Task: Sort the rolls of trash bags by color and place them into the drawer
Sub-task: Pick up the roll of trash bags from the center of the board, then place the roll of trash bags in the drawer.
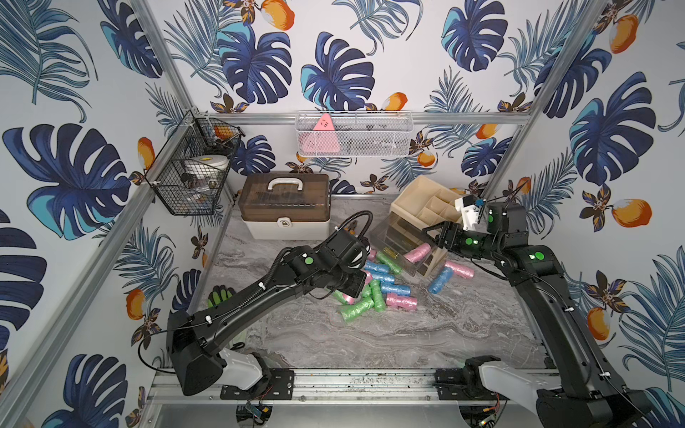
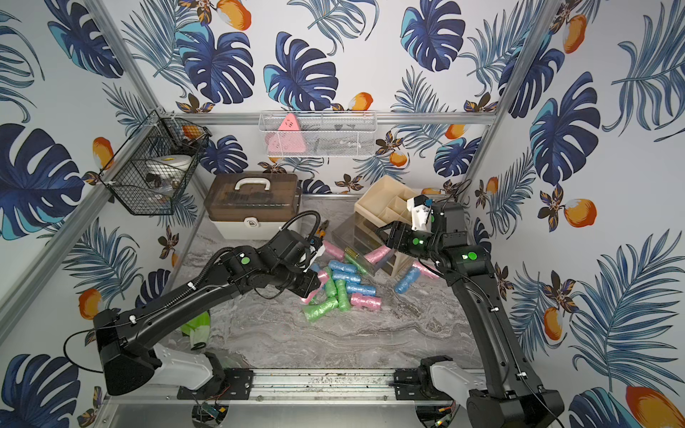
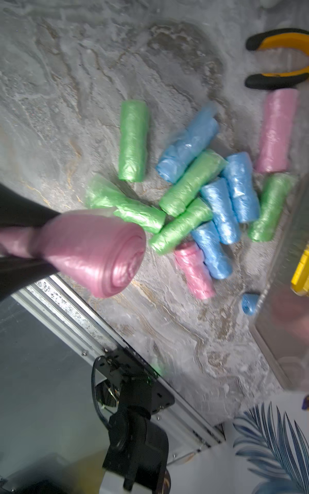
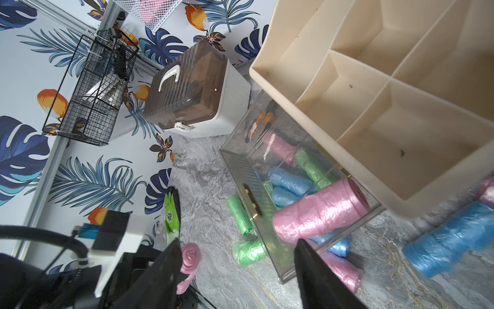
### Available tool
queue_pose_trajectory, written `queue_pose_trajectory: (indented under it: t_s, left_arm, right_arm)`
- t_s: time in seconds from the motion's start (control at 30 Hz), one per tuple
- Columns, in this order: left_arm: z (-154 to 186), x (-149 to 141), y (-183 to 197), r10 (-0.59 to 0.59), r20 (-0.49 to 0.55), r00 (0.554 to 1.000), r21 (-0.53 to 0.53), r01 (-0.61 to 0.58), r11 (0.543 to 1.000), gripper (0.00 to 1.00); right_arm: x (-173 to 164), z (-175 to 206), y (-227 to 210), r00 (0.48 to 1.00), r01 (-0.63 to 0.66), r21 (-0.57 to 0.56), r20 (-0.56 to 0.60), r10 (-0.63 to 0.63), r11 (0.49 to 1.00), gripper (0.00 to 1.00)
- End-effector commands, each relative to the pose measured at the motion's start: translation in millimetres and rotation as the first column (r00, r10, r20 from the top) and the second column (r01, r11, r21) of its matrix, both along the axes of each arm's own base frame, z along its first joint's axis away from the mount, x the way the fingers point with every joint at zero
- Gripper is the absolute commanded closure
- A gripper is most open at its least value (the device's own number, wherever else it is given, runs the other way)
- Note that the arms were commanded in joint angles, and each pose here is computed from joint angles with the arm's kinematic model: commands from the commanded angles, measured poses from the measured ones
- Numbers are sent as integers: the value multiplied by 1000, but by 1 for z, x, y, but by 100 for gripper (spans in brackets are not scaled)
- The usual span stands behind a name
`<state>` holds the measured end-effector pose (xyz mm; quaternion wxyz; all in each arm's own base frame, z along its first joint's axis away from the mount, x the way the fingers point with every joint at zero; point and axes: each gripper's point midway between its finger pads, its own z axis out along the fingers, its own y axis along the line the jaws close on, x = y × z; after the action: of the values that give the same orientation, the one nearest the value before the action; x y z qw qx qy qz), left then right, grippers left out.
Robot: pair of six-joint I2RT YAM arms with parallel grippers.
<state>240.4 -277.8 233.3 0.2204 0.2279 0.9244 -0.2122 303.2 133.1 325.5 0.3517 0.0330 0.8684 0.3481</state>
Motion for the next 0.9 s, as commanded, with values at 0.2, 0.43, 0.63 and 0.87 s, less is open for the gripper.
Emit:
queue_pose_trajectory:
  t_s: [0.2,0.43,0.63,0.87]
  left_arm:
    - [56,33,-53,-154,134,979,-138,173,975,80]
    - [77,69,-84,-182,220,958,-134,214,968,81]
    - [90,103,-107,-177,334,926,-134,232,963,80]
    - [95,128,-123,-159,423,892,-128,233,964,80]
  right_arm:
    - [3,-5,-12,999,48,-74,-11,-49,996,29]
    - [3,-9,-29,992,124,-149,-21,-128,981,25]
    - [-2,-4,-31,991,127,-152,-11,-130,980,23]
    - [-5,3,-33,991,131,-158,7,-132,979,22]
